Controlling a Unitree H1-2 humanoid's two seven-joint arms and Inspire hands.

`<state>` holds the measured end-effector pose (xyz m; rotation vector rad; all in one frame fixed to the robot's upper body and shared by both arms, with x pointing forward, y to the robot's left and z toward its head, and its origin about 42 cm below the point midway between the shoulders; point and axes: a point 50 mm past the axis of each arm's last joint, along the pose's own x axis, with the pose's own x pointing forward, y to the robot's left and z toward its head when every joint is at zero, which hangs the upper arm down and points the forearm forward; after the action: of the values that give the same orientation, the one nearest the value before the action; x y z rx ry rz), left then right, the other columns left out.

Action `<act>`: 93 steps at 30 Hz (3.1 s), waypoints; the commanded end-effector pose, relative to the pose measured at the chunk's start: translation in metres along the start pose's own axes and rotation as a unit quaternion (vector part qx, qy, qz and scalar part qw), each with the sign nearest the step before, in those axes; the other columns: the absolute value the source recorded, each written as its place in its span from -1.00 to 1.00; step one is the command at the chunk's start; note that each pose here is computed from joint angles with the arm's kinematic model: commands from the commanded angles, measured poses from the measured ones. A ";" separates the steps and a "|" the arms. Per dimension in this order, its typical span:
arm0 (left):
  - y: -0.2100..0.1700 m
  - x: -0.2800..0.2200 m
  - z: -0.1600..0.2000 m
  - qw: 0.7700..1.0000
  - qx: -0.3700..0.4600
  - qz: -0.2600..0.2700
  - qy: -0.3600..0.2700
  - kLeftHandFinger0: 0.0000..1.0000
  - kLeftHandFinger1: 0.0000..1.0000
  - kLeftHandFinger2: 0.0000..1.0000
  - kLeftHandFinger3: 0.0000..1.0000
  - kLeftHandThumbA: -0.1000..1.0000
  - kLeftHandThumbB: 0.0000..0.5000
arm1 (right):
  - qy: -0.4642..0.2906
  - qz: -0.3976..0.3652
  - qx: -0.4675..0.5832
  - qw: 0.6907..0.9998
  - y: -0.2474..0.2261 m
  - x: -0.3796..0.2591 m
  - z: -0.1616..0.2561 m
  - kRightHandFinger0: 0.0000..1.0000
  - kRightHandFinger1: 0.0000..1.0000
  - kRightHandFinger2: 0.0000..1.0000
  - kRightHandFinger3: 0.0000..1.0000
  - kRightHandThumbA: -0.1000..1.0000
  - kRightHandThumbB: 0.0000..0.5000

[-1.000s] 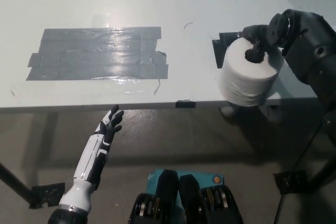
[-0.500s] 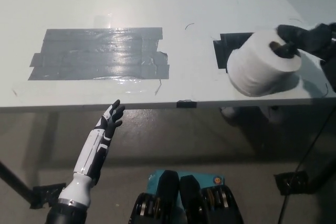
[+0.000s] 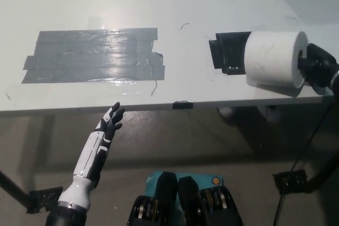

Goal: A toilet paper roll is kept on the black spot on the desk infront of the robot and the robot inserts its right thumb into the hole in the centre to grab the roll. Then it passes the roll to a person.

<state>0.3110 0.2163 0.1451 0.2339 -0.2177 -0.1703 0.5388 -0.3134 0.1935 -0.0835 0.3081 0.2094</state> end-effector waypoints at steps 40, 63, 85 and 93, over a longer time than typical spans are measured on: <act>0.002 0.052 0.035 0.997 0.002 0.007 -0.074 1.00 1.00 1.00 1.00 1.00 -0.70 | -0.221 0.154 0.327 0.906 0.098 -0.018 0.251 -1.00 -0.27 0.69 1.00 -1.00 -0.66; -0.001 0.052 0.037 0.997 0.007 0.000 -0.074 1.00 1.00 1.00 1.00 1.00 -0.75 | -0.191 0.130 0.304 0.924 0.098 -0.007 0.246 -1.00 -0.40 0.79 1.00 -1.00 -0.59; -0.001 0.046 0.032 0.998 0.008 -0.001 -0.066 1.00 1.00 1.00 1.00 1.00 -0.70 | -0.166 0.048 0.171 0.970 0.095 0.006 0.245 -0.92 0.23 1.00 1.00 -1.00 -0.48; 0.000 0.048 0.033 0.998 0.011 -0.003 -0.068 1.00 1.00 1.00 1.00 1.00 -0.70 | -0.158 -0.041 -0.036 0.986 0.094 0.009 0.261 -0.92 0.30 1.00 1.00 -1.00 -0.48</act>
<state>0.3470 0.2021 0.1739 0.2301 -0.3024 -0.1867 0.5943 -0.1877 0.3528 0.1217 0.2121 0.2236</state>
